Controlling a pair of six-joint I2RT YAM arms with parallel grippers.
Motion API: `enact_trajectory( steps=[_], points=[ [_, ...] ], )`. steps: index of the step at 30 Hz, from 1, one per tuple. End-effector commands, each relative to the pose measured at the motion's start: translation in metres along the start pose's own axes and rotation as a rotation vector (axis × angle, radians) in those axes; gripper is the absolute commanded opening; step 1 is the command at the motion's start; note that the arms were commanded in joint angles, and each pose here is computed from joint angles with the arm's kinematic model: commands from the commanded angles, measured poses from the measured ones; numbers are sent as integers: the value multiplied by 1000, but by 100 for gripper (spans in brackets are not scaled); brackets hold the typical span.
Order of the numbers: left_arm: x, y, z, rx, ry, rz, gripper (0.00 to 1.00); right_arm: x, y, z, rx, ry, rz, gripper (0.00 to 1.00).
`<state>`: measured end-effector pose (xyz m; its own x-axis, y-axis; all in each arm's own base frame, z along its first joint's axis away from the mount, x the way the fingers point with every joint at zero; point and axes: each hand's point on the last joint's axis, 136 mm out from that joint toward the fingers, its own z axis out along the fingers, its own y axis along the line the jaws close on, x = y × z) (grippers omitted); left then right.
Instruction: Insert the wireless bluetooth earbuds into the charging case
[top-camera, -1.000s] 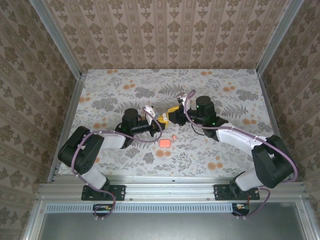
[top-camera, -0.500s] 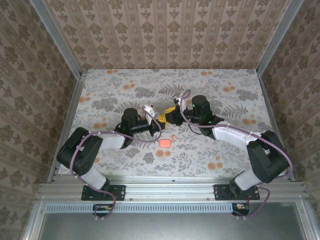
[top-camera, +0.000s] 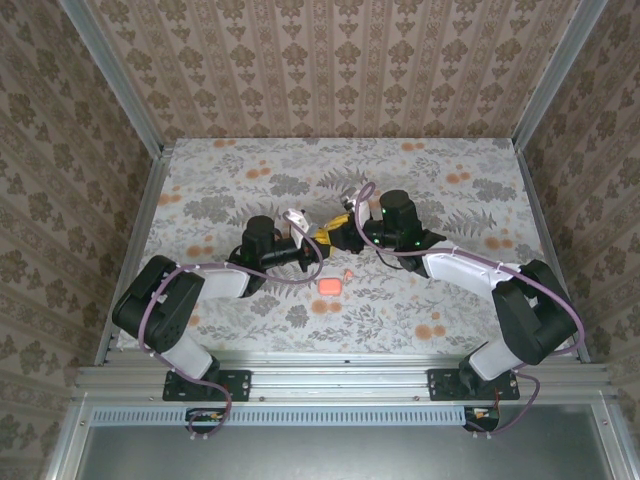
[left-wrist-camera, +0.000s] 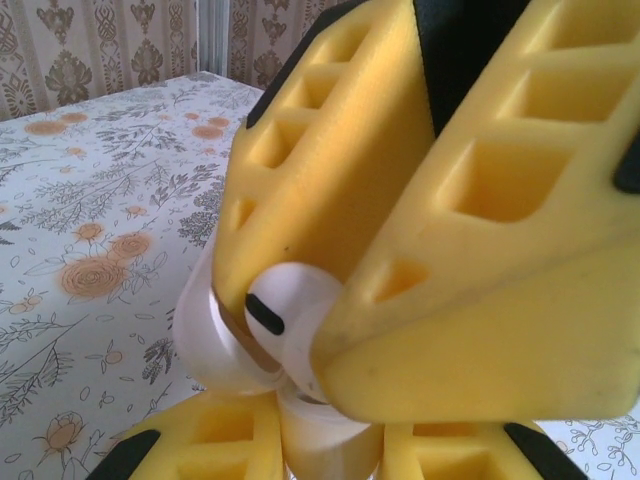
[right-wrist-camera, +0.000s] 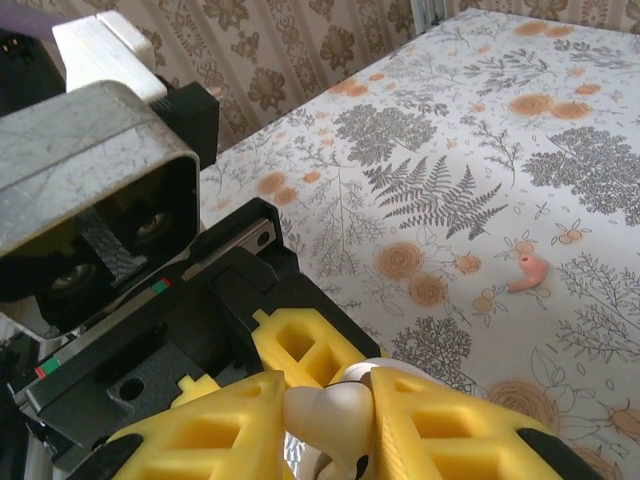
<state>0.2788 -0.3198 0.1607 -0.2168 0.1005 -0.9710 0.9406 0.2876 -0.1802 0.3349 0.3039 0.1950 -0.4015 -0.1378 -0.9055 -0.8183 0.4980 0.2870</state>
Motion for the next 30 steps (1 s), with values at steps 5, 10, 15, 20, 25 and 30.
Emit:
enact_trajectory(
  steps=[5, 10, 15, 20, 25, 30],
  points=[
    [-37, -10, -1, 37, -88, 62, 9, 9, 10, 3, -48, 52, -31, 27],
    [-39, -11, -1, 39, -91, 66, 9, 11, 11, 4, -59, 60, -25, 29],
    [-38, -12, -2, 41, -88, 67, 10, 9, 8, 5, -45, 59, -12, 35],
    [-38, -12, -3, 38, -86, 70, 10, 2, 6, 3, -21, 42, -4, 41],
    [-33, -9, -3, 18, -72, 67, 9, -13, 10, -4, -12, 9, 5, 46],
    [-27, -1, -5, -31, -61, 71, 10, -28, 14, -19, 20, -23, 5, 53]
  ],
)
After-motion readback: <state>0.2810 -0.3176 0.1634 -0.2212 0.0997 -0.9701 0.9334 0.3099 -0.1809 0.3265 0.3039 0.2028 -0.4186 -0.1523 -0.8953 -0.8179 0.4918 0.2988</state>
